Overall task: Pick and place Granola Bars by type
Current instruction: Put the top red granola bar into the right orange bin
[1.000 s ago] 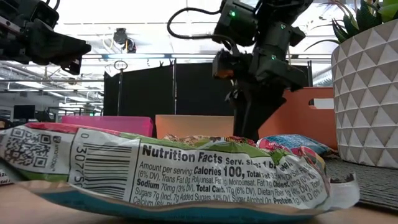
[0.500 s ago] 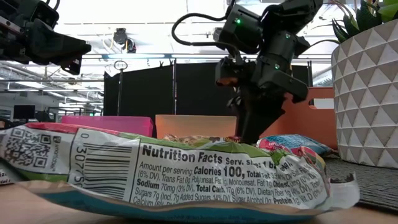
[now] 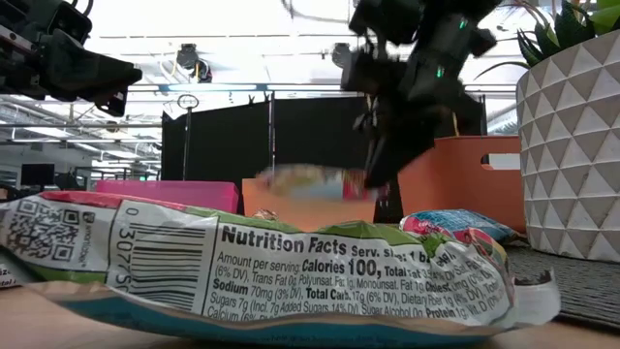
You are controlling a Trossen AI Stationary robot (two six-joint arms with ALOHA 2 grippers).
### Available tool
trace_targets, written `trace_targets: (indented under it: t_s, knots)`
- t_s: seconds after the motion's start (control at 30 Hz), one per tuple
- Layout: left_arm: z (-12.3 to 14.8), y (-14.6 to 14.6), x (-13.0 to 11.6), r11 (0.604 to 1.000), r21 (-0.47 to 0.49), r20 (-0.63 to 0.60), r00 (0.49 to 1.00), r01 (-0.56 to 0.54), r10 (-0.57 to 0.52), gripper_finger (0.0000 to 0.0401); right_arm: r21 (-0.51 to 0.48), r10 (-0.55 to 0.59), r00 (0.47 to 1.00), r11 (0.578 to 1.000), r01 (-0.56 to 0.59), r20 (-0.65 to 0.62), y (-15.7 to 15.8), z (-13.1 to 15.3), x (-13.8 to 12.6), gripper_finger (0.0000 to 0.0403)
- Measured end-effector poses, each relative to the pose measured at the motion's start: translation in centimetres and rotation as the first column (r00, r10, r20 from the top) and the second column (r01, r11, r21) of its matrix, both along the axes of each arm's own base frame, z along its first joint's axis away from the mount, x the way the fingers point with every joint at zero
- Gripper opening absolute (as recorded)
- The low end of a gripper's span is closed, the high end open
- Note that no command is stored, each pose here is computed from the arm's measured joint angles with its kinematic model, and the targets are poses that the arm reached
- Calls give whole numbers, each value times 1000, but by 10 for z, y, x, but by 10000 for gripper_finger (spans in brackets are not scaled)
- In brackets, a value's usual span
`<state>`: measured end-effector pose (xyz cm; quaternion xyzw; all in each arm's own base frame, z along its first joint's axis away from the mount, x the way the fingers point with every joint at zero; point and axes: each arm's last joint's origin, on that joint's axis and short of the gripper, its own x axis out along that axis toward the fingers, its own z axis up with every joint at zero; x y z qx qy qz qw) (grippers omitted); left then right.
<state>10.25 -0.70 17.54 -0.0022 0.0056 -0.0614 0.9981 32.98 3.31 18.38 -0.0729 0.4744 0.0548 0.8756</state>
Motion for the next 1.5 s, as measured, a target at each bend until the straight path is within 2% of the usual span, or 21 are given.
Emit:
trace_targets:
  t_s: [0.23, 0.4, 0.53, 0.63, 0.87, 1.03, 1.1, 1.23, 1.5]
  knots:
    - [0, 0, 0, 1000, 0, 0, 1000, 0, 0, 63, -133, -77, 987, 987, 96, 139, 0, 60, -33, 2]
    - [0, 0, 0, 1000, 0, 0, 1000, 0, 0, 63, -232, -204, 948, 937, 262, 244, -13, 97, -64, 1]
    - [0, 0, 0, 1000, 0, 0, 1000, 0, 0, 63, -272, -347, 885, 859, 433, 311, -29, 114, -85, 1]
    - [0, 0, 0, 1000, 0, 0, 1000, 0, 0, 63, -307, -452, 835, 784, 540, 315, -44, 119, -98, 1]
    - [0, 0, 0, 1000, 0, 0, 1000, 0, 0, 63, -386, -695, 706, 619, 684, 135, -78, 104, -128, 0]
    - [0, 0, 0, 1000, 0, 0, 1000, 0, 0, 63, -424, -777, 627, 549, 720, 60, -96, 84, -141, 0]
    - [0, 0, 0, 1000, 0, 0, 1000, 0, 0, 63, -418, -790, 612, 546, 726, 29, -102, 74, -145, 0]
    - [0, 0, 0, 1000, 0, 0, 1000, 0, 0, 63, -375, -790, 613, 574, 728, -20, -113, 54, -148, 0]
    - [0, 0, 0, 1000, 0, 0, 1000, 0, 0, 63, -282, -756, 654, 633, 721, -23, -122, 46, -150, 0]
